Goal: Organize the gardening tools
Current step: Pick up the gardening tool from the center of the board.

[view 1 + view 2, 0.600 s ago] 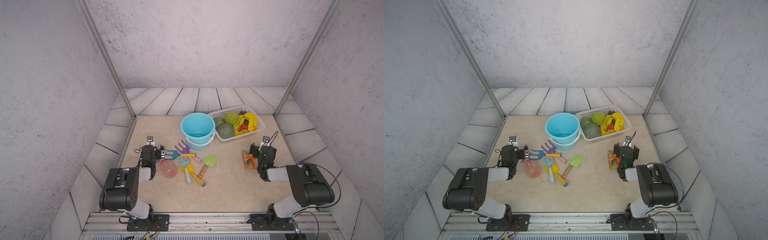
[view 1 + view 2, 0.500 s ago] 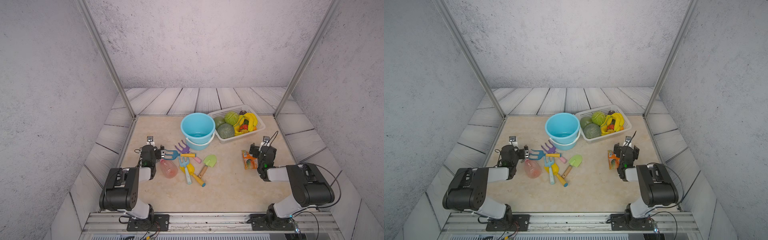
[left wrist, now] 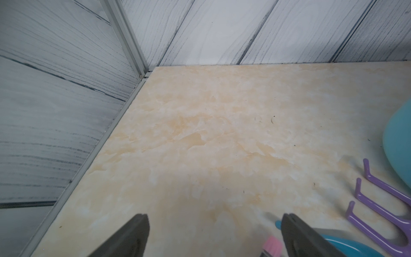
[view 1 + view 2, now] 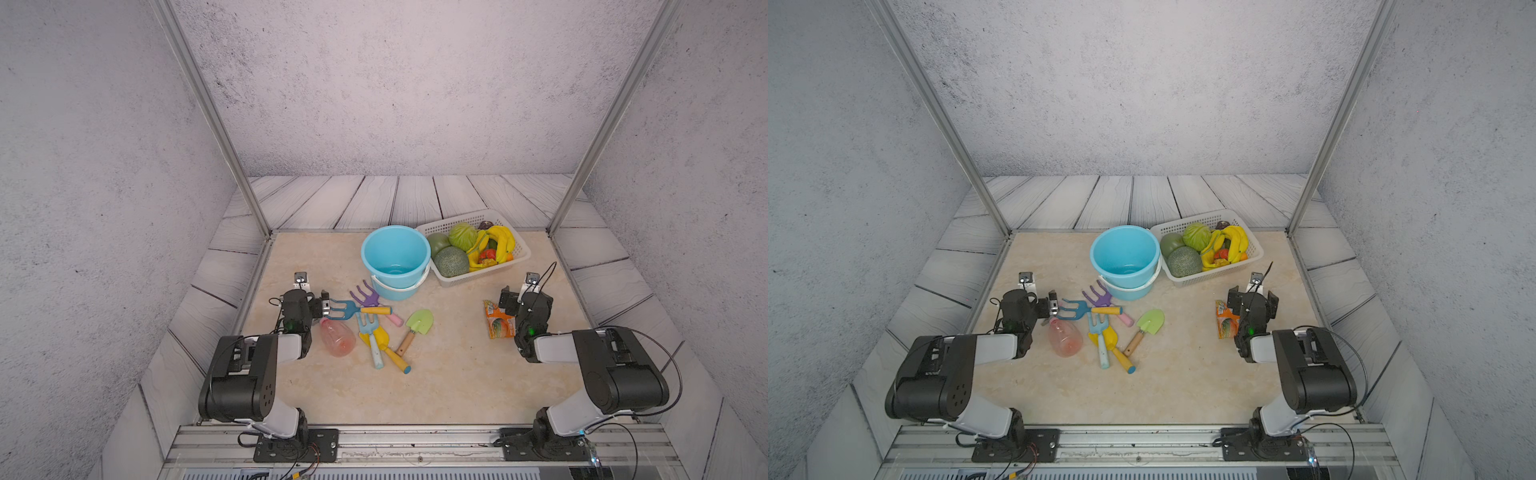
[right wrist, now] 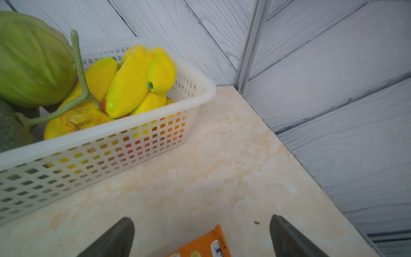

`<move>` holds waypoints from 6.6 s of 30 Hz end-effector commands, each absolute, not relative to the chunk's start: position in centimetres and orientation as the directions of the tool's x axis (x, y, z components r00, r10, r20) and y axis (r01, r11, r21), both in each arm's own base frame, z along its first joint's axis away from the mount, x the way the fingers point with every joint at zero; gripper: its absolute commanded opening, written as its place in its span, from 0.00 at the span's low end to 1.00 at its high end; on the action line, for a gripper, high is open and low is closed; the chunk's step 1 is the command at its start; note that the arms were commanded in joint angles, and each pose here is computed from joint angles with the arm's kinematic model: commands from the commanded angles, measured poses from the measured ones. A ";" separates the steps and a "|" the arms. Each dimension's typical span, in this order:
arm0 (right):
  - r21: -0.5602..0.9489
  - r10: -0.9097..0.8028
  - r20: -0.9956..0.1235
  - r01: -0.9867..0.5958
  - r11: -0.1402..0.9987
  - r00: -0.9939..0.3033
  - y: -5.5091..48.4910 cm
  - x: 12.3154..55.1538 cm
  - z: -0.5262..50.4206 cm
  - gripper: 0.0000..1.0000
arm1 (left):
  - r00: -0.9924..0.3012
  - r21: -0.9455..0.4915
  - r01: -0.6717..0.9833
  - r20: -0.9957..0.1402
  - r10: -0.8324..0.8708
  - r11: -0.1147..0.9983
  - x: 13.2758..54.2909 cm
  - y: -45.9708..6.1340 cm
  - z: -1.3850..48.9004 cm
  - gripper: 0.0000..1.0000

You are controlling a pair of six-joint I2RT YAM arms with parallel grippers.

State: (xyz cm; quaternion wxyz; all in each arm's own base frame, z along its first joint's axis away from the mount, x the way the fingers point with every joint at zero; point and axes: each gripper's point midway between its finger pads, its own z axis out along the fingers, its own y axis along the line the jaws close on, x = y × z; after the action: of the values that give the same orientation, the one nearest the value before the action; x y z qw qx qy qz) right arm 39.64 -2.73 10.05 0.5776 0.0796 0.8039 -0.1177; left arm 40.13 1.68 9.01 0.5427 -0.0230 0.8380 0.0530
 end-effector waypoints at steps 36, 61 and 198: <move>0.562 0.219 -0.414 -0.058 0.825 -0.884 14.7 27.2 20.7 0.70 | -0.702 -0.594 -0.269 -0.417 -0.577 0.758 26.3 -5.9 18.2 0.84; 0.147 -0.578 -0.184 -0.604 0.784 -0.795 31.3 21.7 12.2 0.64 | -0.776 -0.499 -0.318 -0.351 -0.524 0.806 19.7 -7.1 13.5 0.91; 0.118 -0.224 -0.789 -0.498 0.859 -0.572 35.4 43.8 31.9 0.13 | -0.756 -0.498 -0.248 -0.438 -0.487 0.831 19.8 -6.7 16.7 0.93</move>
State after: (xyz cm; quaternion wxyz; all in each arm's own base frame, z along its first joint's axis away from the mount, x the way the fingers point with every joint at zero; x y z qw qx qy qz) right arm 41.29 33.55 32.11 0.3936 -0.2075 0.8849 0.1379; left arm 19.89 -6.80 15.97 0.2794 -0.2087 0.9126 -0.2133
